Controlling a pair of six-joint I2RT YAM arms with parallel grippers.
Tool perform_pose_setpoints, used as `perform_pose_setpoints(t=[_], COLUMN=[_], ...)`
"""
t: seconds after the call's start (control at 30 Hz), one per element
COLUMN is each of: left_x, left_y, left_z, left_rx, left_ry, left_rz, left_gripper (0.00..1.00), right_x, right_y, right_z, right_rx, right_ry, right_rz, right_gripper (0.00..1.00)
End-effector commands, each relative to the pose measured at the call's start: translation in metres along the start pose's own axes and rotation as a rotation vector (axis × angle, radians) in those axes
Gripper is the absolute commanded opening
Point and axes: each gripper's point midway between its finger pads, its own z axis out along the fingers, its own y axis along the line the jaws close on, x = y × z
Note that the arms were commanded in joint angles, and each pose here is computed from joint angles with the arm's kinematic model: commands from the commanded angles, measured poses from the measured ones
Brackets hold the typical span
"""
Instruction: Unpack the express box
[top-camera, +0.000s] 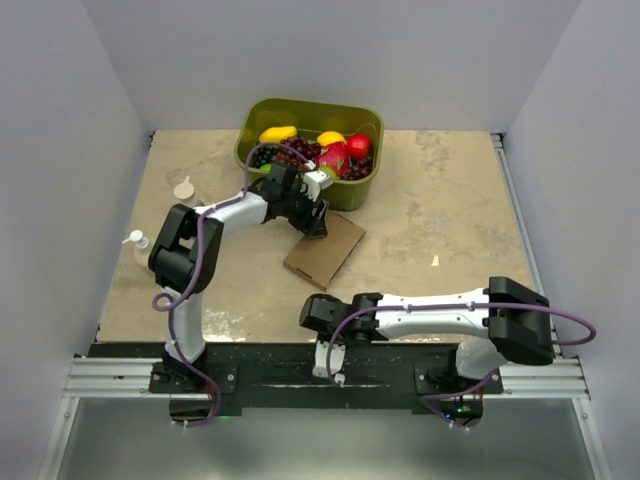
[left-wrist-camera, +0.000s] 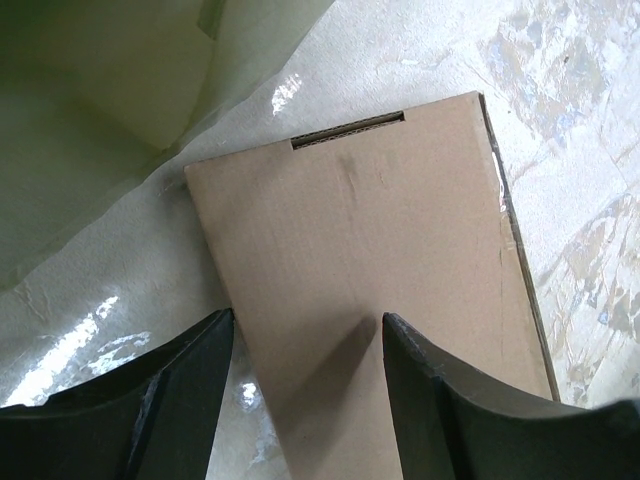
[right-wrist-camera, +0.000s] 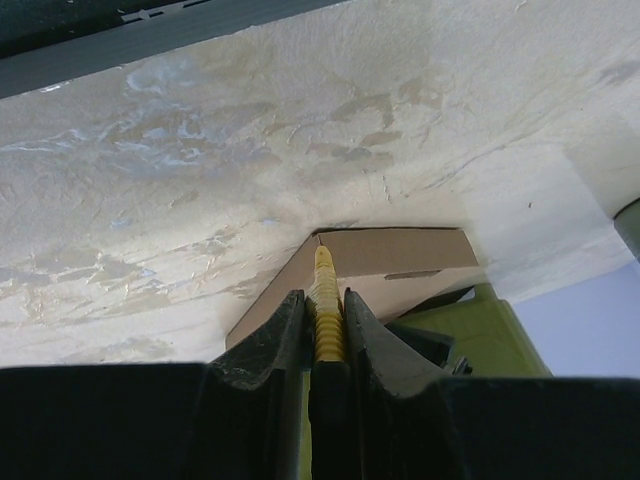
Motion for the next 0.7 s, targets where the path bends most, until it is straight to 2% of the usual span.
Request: perform_pose_setpoints(t=[0.0,0.5,0.57,0.67], left_x=[0.087,0.086,0.064,0.030], left_y=[-0.008,-0.008,-0.009,-0.017], left_z=[0.017,0.020,0.008,-0.023], left_rx=[0.007,0.004,-0.019,-0.037], left_ry=[0.274,0.281,0.224,0.109], left_rz=[-0.124,-0.117,-0.080,-0.021], left_gripper=[0.66,0.63,0.61,0.68], right_x=[0.005,-0.002,-0.002,-0.003], right_y=[-0.017,-0.016,-0.019,-0.018], right_z=[-0.011,-0.012,-0.013,-0.016], right_rx=[0.029,0.010,0.014,0.006], right_ry=[-0.009,-0.063,-0.069,-0.079], right_rz=[-0.001,-0.021,-0.022,-0.018], right_gripper=[0.00,0.00,0.00,0.00])
